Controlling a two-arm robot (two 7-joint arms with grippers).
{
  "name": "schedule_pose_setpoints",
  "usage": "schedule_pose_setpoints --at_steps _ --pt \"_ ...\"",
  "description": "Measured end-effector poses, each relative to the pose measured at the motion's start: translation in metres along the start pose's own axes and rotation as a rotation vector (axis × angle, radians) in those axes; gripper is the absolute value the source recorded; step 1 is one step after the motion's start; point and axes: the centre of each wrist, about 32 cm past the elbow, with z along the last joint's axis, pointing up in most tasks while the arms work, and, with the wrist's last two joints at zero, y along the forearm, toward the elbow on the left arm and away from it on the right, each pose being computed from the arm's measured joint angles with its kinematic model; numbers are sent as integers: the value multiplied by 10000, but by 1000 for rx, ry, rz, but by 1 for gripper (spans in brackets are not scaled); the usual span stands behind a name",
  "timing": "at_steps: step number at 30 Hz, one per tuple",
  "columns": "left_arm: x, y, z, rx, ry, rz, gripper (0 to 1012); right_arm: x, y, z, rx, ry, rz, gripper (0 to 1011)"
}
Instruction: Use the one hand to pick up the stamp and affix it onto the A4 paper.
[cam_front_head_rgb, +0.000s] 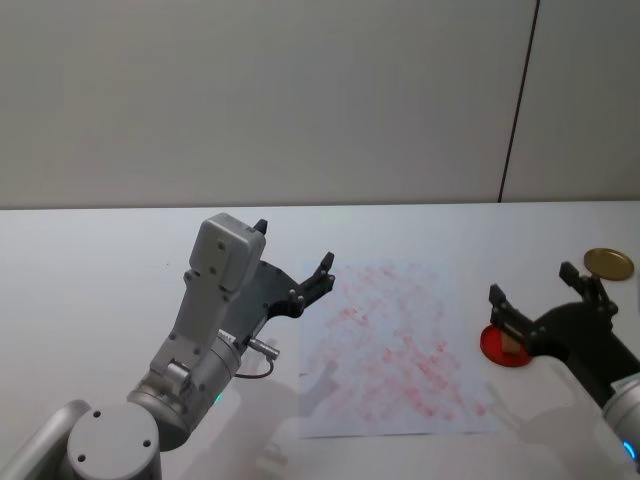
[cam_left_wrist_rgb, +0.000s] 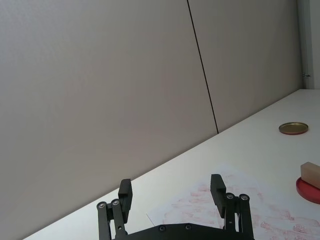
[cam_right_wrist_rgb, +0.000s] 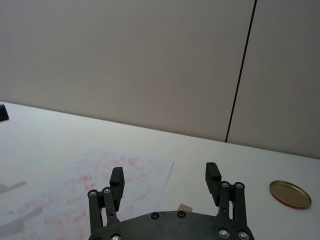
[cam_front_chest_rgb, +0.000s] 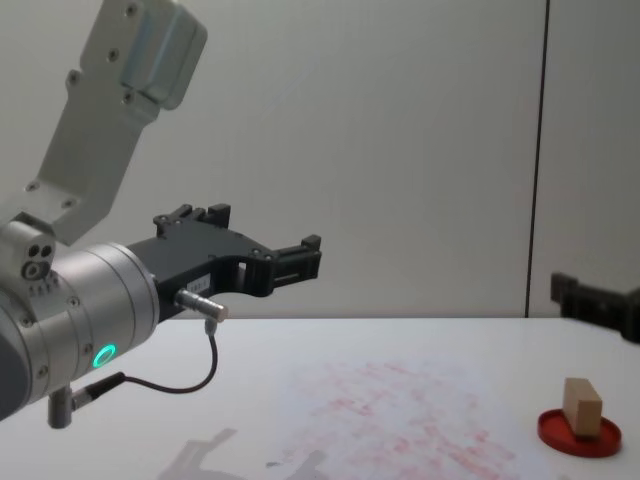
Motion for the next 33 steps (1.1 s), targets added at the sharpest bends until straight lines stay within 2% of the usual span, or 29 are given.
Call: schedule_pose_setpoints --at_steps 9,12,17,26,33 --pt "0 0 0 0 0 0 993 64 4 -204 -54 -47 -11 1001" --pt "0 0 0 0 0 0 993 130 54 -272 -82 -60 -13 1001" --pt "0 0 0 0 0 0 993 235 162 -314 -112 -68 -15 1001" --pt "0 0 0 0 0 0 993 456 453 -263 -149 -60 -2 1001" --pt "0 0 0 0 0 0 993 550 619 -181 -163 -41 31 1001"
